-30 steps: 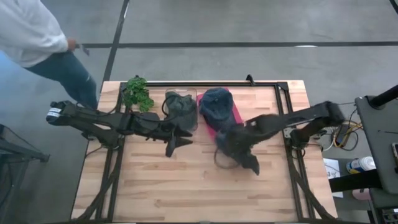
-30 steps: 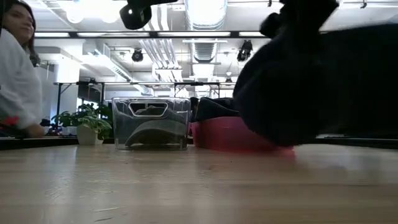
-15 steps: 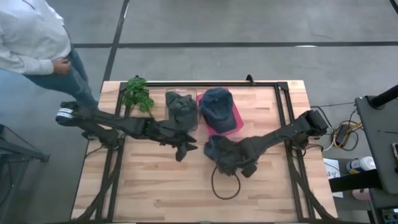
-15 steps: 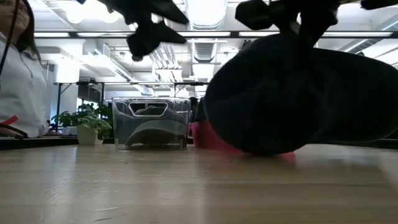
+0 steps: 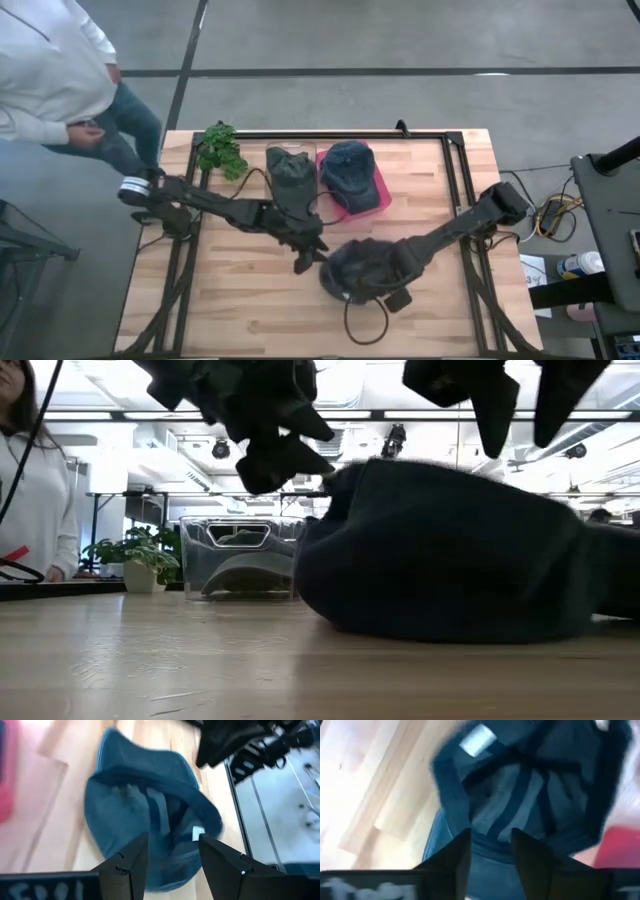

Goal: Pick & Place hat
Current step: Put the blue cap into the red bin

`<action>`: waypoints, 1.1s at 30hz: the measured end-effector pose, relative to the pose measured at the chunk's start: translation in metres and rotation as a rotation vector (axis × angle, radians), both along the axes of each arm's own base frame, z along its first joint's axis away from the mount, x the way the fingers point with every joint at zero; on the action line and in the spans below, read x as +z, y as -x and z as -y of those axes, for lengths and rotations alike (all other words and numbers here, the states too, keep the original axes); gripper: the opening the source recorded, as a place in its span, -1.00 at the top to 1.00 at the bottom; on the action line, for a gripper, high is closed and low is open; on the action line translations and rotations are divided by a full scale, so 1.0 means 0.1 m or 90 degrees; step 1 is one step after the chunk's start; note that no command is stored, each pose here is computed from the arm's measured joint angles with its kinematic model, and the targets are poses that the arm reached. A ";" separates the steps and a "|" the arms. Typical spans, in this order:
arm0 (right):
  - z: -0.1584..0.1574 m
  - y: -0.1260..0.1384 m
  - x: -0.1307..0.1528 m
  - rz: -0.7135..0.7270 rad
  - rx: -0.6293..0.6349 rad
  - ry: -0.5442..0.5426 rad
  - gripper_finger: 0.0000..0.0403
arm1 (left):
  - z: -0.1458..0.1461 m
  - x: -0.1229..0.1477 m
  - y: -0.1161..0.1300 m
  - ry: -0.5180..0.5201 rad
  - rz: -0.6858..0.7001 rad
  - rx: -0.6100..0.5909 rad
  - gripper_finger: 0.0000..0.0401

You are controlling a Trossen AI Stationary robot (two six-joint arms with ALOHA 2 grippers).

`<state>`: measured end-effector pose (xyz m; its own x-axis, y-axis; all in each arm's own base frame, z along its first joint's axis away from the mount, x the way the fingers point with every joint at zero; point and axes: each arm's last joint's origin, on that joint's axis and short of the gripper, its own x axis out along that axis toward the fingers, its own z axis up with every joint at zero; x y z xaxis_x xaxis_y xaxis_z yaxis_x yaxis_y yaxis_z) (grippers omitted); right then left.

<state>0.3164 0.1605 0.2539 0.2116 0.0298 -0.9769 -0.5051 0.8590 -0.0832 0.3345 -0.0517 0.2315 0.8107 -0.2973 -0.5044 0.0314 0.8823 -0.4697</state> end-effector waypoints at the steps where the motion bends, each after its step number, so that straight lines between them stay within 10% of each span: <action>1: -0.02 0.00 -0.02 -0.003 -0.022 -0.004 0.31 | 0.01 -0.02 -0.01 0.005 -0.006 -0.012 0.18; 9: -0.13 0.18 -0.07 -0.044 -0.312 0.003 -0.06 | 0.07 -0.11 0.07 0.033 -0.086 -0.053 0.18; 19: 0.08 0.61 -0.64 -0.081 -0.654 0.022 0.01 | 0.40 -0.21 0.01 0.059 -0.068 -0.067 0.18; 33: 0.22 0.70 -1.14 -0.043 -0.658 -0.097 0.15 | 0.48 -0.68 -0.63 0.082 -0.053 -0.003 0.18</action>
